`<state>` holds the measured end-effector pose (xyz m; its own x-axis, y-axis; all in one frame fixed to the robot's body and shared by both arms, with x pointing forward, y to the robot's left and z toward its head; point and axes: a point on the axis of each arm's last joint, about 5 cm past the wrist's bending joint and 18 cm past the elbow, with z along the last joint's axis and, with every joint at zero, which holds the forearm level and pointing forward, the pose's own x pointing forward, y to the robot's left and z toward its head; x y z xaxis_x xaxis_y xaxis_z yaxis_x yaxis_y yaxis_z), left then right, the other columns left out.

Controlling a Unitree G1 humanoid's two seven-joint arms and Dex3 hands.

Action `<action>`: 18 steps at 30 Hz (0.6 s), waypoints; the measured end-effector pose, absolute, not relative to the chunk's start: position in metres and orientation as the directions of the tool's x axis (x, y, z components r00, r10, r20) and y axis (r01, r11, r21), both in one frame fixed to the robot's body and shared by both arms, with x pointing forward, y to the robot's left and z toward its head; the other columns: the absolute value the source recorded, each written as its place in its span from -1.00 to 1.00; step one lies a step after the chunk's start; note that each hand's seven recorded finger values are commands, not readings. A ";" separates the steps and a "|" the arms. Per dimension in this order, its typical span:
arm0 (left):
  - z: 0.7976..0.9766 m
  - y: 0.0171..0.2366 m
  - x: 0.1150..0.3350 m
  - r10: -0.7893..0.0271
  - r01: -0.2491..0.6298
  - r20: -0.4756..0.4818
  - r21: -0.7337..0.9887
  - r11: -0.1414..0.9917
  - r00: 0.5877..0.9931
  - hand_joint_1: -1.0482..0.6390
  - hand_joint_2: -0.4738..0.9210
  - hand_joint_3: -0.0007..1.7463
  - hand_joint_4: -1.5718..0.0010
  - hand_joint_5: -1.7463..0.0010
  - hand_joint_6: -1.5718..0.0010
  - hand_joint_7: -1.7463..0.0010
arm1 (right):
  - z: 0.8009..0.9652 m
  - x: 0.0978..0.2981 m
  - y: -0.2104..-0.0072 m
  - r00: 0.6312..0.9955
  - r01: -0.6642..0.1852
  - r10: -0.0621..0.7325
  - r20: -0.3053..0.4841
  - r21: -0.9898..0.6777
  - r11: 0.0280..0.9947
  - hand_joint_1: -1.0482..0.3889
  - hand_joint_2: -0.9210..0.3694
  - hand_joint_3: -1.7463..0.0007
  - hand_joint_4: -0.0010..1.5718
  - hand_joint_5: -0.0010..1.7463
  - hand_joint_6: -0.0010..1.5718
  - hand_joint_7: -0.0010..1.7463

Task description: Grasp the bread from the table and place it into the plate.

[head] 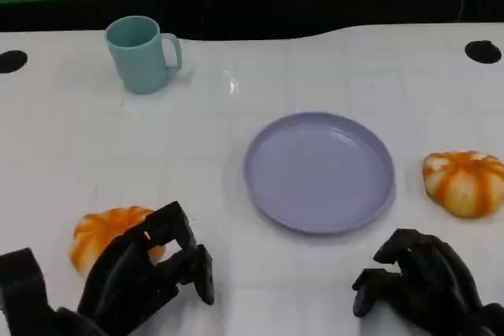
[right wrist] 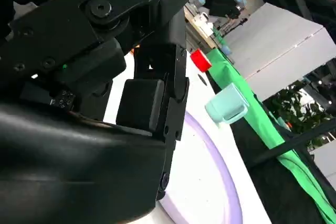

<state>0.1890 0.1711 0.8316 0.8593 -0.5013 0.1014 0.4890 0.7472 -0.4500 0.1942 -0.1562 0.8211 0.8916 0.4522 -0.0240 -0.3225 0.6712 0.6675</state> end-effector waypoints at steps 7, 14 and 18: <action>0.833 0.173 0.189 -0.496 0.485 0.096 -0.436 0.758 0.863 -0.59 1.00 -0.80 0.13 -1.00 0.30 -0.75 | 0.821 0.194 -0.156 0.892 -0.321 0.451 -0.026 0.667 0.672 -0.99 -0.71 0.99 1.00 -0.15 1.00 -0.58; 0.838 0.176 0.190 -0.477 0.491 0.137 -0.367 0.790 0.868 -0.55 1.00 -0.73 0.33 -0.80 0.23 -0.20 | 0.821 0.194 -0.156 0.893 -0.322 0.450 -0.024 0.664 0.674 -1.00 -0.71 1.00 1.00 -0.14 1.00 -0.57; 0.840 0.184 0.192 -0.484 0.507 0.154 -0.258 0.822 0.862 -0.52 1.00 -0.69 0.38 -0.65 0.25 0.08 | 0.821 0.194 -0.156 0.893 -0.322 0.449 -0.024 0.665 0.674 -1.00 -0.70 1.00 1.00 -0.16 1.00 -0.59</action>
<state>0.1924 0.1839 0.8402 0.8617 -0.4835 0.1540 0.5075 0.8221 -0.2582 0.1943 -0.1561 0.8213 0.8931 0.4493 -0.0235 -0.3216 0.6741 0.6649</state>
